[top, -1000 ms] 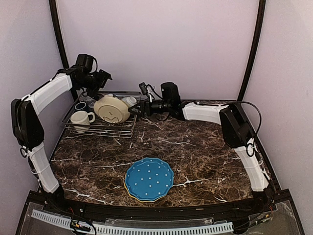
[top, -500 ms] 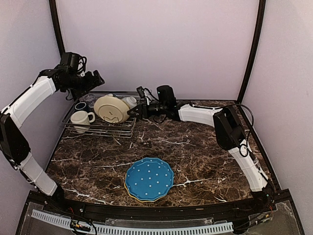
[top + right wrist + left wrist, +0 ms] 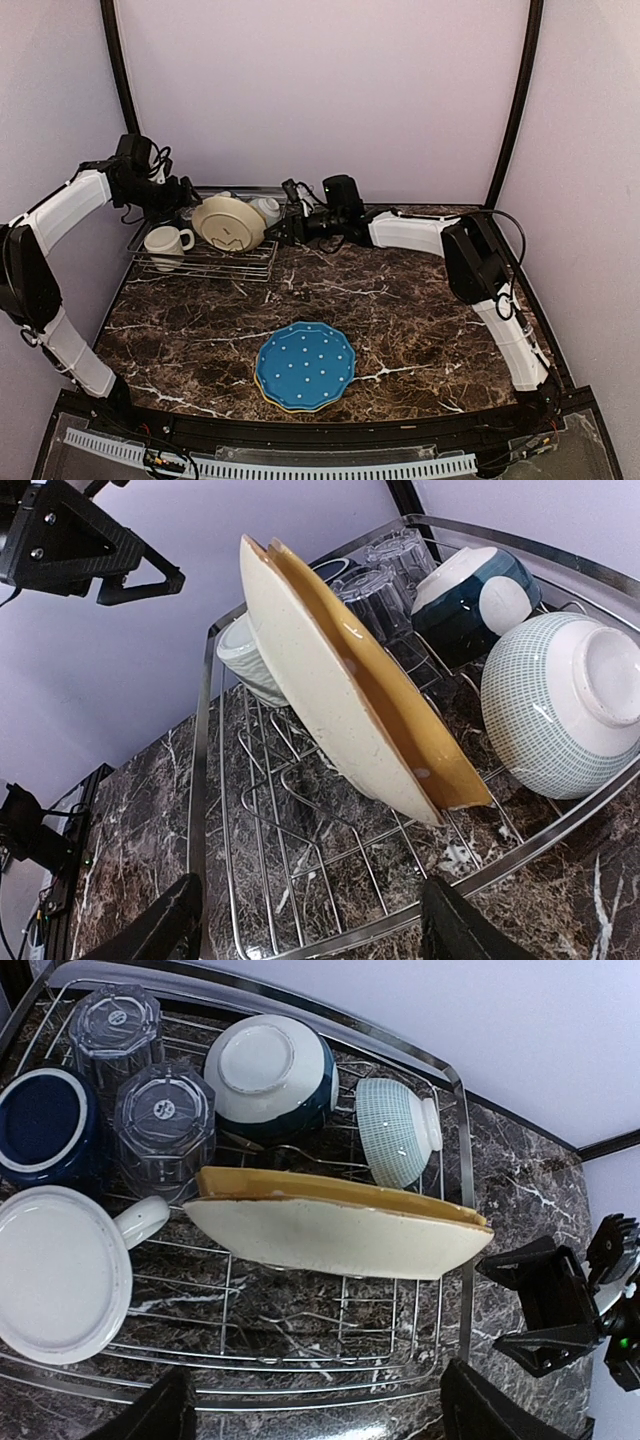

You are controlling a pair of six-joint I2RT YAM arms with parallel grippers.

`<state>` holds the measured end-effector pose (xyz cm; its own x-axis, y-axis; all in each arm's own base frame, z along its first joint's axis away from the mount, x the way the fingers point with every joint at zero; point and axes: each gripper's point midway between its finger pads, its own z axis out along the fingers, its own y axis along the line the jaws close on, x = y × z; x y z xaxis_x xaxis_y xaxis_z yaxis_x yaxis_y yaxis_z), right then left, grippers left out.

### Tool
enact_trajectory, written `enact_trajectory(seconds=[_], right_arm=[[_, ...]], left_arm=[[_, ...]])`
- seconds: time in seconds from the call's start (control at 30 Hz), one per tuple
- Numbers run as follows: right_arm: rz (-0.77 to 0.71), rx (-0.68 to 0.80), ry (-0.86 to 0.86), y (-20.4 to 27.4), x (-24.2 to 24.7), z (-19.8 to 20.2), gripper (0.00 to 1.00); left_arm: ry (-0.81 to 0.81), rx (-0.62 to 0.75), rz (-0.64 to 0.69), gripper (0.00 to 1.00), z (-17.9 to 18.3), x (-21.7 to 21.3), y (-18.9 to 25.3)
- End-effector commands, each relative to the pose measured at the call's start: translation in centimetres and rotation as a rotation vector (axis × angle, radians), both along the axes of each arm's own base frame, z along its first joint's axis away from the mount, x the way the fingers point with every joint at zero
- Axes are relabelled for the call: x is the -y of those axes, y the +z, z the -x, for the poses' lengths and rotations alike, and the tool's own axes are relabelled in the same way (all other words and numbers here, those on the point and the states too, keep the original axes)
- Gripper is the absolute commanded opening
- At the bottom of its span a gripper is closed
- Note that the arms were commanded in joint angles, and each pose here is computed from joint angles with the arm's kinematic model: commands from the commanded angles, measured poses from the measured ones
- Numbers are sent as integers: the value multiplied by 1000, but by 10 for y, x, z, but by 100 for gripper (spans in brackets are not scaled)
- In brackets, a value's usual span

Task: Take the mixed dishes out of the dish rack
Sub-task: Move the dish rack to the center of the board.

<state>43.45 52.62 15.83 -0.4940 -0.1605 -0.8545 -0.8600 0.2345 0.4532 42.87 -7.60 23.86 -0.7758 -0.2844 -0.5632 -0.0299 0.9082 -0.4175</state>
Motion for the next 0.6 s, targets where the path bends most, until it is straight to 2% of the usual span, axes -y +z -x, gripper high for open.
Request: enact_trajectory(seconds=[0.0,0.1,0.13,0.23,0.4,0.47,0.57], right_arm=[[-7,97,12,20,0,4,72],[25,165,-3,16,-3,-6,70],[40,193,-11,13,-4,-10,69],[74,289,-18,6,-10,-14,66],[82,432,0,1,-20,-13,61],[79,453,-2,-3,-23,-15,60],[71,472,-3,-1,-29,-21,58]], left_arm=[[32,48,158,85,-10,13,9],[44,66,206,95,-16,16,12],[42,57,212,96,-19,17,9],[30,37,236,92,-16,21,4],[43,5,216,85,7,17,-22],[39,-14,211,80,21,17,-32],[45,-33,202,77,46,16,-40]])
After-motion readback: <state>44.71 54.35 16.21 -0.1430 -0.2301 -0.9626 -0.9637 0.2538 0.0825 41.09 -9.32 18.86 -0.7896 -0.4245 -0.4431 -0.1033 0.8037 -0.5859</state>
